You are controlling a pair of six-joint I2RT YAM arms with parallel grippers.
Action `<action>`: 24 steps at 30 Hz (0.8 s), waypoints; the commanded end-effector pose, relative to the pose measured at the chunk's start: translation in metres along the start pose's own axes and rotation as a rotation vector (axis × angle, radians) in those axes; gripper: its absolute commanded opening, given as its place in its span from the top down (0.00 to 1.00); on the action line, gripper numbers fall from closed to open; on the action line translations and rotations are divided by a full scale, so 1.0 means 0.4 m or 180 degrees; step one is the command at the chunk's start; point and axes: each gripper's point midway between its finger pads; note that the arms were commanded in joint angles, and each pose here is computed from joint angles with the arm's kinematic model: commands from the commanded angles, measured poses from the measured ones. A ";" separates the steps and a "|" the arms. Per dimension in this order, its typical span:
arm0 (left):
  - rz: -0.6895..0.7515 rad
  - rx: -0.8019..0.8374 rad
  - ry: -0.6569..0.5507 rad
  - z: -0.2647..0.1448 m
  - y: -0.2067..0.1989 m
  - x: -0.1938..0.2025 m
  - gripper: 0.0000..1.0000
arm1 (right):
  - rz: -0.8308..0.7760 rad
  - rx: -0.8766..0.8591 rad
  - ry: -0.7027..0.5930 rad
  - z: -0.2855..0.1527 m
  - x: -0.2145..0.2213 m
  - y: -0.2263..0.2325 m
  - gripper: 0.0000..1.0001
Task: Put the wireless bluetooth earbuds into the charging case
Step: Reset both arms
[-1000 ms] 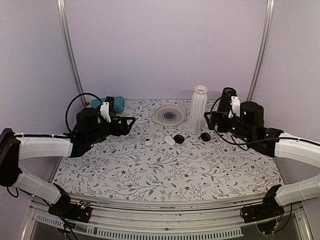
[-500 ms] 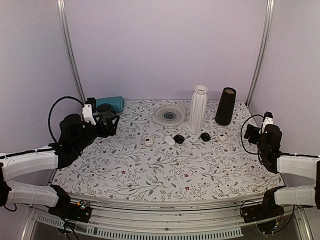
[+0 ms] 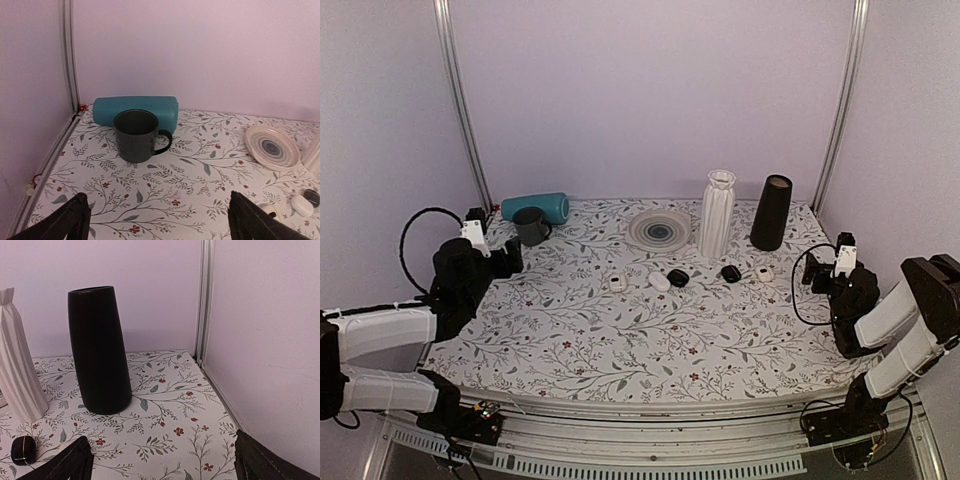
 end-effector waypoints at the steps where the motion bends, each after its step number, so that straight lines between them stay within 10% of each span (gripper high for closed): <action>1: 0.0211 -0.0594 -0.0347 -0.007 0.123 -0.036 0.04 | -0.0015 -0.0058 -0.0330 0.017 -0.071 0.005 0.01; 12: 0.0478 -0.0913 -0.1214 -0.075 0.242 -0.046 0.04 | 0.0054 0.0112 -0.0253 0.026 -0.062 -0.017 0.01; 24: 0.0813 -0.0174 -0.1026 -0.012 0.184 0.012 0.04 | 0.0056 0.0109 -0.0245 0.028 -0.061 -0.016 0.01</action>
Point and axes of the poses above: each gripper's point midway between its finger pads, its own z axis out along the fingers, its own y axis along the line the jaws close on, x = y × z, and after that the axes turned 9 degrees about -z, right-handed
